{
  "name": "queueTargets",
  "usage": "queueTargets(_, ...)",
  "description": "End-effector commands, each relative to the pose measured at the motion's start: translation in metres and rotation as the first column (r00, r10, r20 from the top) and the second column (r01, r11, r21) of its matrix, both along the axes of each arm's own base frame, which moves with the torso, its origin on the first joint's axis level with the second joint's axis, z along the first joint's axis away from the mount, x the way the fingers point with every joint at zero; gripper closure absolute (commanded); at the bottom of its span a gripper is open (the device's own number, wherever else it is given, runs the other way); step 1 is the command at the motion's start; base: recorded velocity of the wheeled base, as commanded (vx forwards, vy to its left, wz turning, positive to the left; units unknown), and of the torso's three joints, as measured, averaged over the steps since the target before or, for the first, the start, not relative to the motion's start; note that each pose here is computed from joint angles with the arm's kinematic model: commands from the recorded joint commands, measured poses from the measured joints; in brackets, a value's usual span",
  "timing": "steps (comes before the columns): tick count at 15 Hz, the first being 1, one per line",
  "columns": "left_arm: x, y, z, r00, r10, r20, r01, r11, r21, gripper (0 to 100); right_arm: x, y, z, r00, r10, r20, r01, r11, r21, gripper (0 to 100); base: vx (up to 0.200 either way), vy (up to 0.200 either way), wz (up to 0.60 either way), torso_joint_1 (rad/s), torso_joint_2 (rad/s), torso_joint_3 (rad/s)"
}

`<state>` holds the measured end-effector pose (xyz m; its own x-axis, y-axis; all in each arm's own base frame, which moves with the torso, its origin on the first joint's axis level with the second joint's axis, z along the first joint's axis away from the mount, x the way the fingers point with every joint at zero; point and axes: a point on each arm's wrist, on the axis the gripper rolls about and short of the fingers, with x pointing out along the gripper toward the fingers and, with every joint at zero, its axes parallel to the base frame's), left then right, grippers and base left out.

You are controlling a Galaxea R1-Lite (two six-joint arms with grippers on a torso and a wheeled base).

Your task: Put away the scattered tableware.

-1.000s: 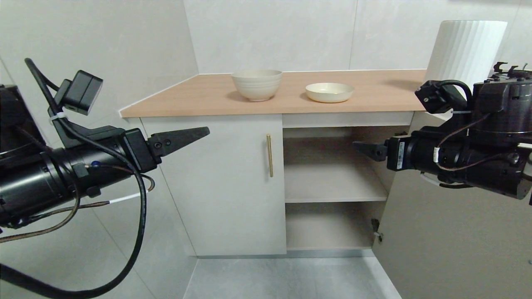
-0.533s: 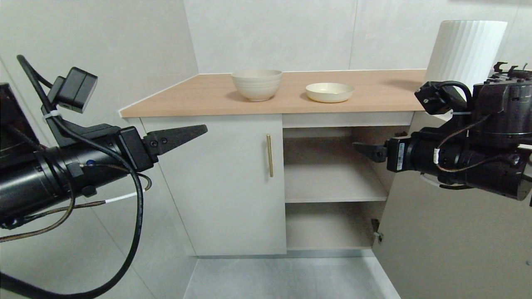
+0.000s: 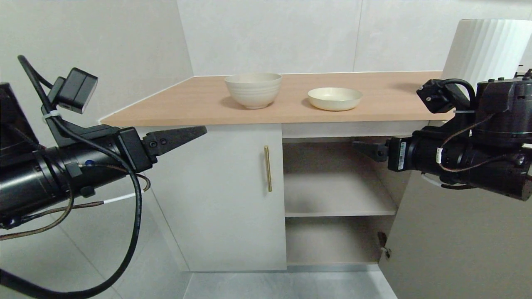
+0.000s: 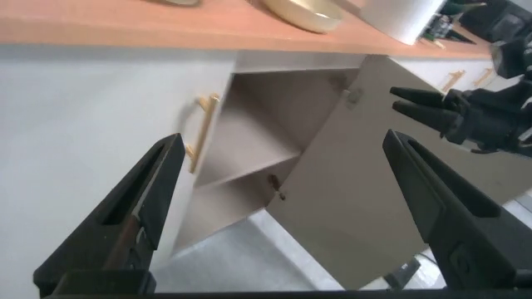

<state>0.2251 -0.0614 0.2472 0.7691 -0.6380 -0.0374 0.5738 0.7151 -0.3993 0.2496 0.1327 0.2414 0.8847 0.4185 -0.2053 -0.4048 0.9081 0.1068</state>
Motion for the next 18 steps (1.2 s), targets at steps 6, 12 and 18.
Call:
queueTargets(6, 0.001, 0.000, -0.001, 1.000, 0.002, -0.003, -0.002, 1.000, 0.000, 0, -0.007, 0.000, 0.005, 1.000, 0.017, 0.006, -0.017, 1.000, 0.022, 0, 0.200, 0.000, 0.00, 0.000, 0.00, 0.003)
queueTargets(12, -0.005, 0.001, 0.004, 1.000, -0.004, 0.017, 0.004, 1.000, -0.004, 0, -0.026, -0.003, 0.015, 0.995, 0.092, -0.034, -0.090, 0.993, 0.070, 0, 0.000, 0.000, 0.00, 0.000, 0.00, 0.000)
queueTargets(18, -0.010, 0.002, 0.008, 0.999, -0.006, 0.032, 0.006, 1.000, -0.009, 0, -0.031, -0.006, 0.013, 0.994, 0.112, 0.019, -0.113, 0.989, 0.090, 0, 0.000, 0.000, 0.00, 0.000, 0.00, 0.000)
